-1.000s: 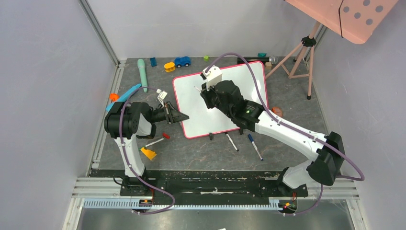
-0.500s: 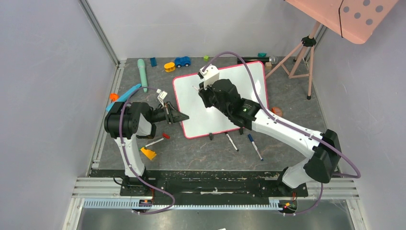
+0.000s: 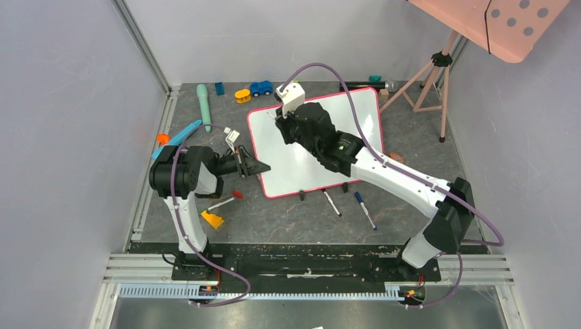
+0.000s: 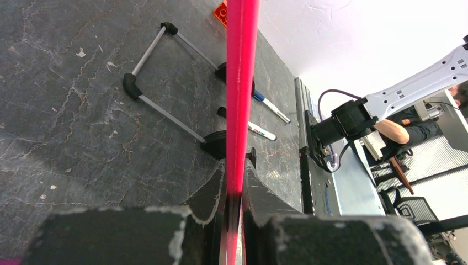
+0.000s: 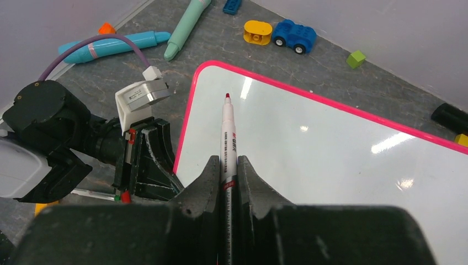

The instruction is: Write a sentence on the whiteboard

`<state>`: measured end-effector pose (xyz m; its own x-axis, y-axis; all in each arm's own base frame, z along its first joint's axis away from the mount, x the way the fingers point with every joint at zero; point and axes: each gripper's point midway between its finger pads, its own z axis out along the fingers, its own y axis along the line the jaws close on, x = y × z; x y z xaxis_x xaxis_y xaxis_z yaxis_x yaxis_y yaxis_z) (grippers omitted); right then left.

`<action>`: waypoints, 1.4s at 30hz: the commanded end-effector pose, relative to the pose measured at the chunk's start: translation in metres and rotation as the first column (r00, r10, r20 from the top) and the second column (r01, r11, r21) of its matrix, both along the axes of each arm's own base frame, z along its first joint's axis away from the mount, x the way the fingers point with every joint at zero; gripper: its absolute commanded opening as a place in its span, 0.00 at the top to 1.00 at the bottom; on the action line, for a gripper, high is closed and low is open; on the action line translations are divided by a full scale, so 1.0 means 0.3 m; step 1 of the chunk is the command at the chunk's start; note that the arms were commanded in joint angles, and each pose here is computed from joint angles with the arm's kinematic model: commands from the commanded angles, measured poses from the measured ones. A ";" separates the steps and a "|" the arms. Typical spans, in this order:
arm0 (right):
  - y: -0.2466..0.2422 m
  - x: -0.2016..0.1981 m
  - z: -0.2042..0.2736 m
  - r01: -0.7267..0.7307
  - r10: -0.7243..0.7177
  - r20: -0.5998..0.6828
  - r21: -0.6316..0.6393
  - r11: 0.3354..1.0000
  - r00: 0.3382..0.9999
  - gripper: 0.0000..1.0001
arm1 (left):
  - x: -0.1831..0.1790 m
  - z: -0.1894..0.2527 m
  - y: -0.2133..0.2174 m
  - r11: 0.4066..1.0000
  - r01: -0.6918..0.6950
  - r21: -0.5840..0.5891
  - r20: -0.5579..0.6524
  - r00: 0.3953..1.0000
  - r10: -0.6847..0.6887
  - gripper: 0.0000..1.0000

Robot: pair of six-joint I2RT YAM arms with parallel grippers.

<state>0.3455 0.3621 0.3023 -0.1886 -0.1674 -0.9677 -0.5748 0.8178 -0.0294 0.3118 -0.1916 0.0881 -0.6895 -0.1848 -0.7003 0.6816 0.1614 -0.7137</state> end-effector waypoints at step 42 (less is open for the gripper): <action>0.141 0.119 -0.010 -0.066 0.066 -0.007 0.037 0.997 0.998 1.00 | -0.073 -0.030 -0.034 0.997 0.077 0.024 0.073 0.994 -0.079 0.90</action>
